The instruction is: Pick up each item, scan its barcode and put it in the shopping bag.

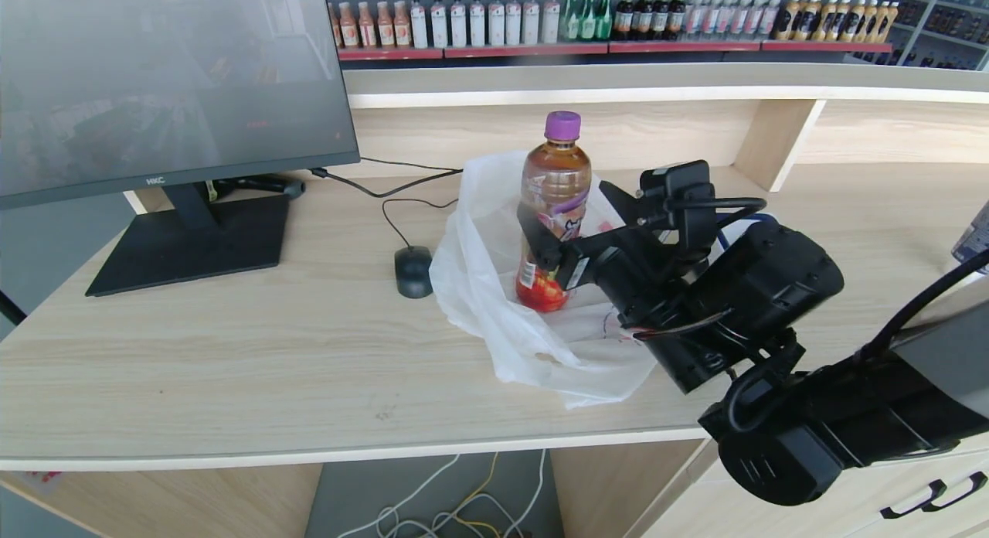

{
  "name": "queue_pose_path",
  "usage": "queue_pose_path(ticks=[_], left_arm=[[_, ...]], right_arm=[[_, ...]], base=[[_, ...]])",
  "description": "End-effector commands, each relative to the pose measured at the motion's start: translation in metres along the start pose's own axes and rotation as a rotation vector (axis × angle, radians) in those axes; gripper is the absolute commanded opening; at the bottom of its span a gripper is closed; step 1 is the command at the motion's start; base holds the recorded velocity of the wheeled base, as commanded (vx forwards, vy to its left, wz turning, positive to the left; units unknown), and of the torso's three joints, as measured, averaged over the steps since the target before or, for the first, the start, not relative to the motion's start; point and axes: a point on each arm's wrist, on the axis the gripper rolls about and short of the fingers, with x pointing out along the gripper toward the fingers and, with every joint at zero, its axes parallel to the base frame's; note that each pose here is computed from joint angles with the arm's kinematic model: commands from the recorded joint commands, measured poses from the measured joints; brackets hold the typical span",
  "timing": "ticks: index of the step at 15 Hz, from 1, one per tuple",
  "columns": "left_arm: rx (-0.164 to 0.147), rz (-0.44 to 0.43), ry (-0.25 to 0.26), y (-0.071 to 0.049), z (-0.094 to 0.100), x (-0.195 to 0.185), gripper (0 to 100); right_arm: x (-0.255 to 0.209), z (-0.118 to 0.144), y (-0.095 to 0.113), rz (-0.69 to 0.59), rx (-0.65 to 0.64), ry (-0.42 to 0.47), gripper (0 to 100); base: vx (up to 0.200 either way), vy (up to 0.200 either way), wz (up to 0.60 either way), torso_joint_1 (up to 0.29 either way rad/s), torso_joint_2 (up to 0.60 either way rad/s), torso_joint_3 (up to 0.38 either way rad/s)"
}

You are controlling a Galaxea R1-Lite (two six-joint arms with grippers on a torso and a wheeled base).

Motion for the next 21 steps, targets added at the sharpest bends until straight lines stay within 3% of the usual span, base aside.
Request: queue_pose_path(ticks=[1, 11, 21], left_arm=[[0.000, 0.000, -0.001, 0.000, 0.000, 0.000, 100], [0.000, 0.000, 0.000, 0.000, 0.000, 0.000, 100], [0.003, 0.000, 0.000, 0.000, 0.000, 0.000, 100]], right_arm=[[-0.009, 0.021, -0.003, 0.000, 0.006, -0.034, 100], [-0.053, 0.069, -0.018, -0.001, 0.016, -0.087, 100], [-0.062, 0.082, -0.022, -0.008, 0.022, -0.124, 100]], base=[[0.000, 0.000, 0.00, 0.000, 0.00, 0.000], [0.000, 0.000, 0.00, 0.000, 0.00, 0.000], [0.000, 0.000, 0.00, 0.000, 0.00, 0.000]])
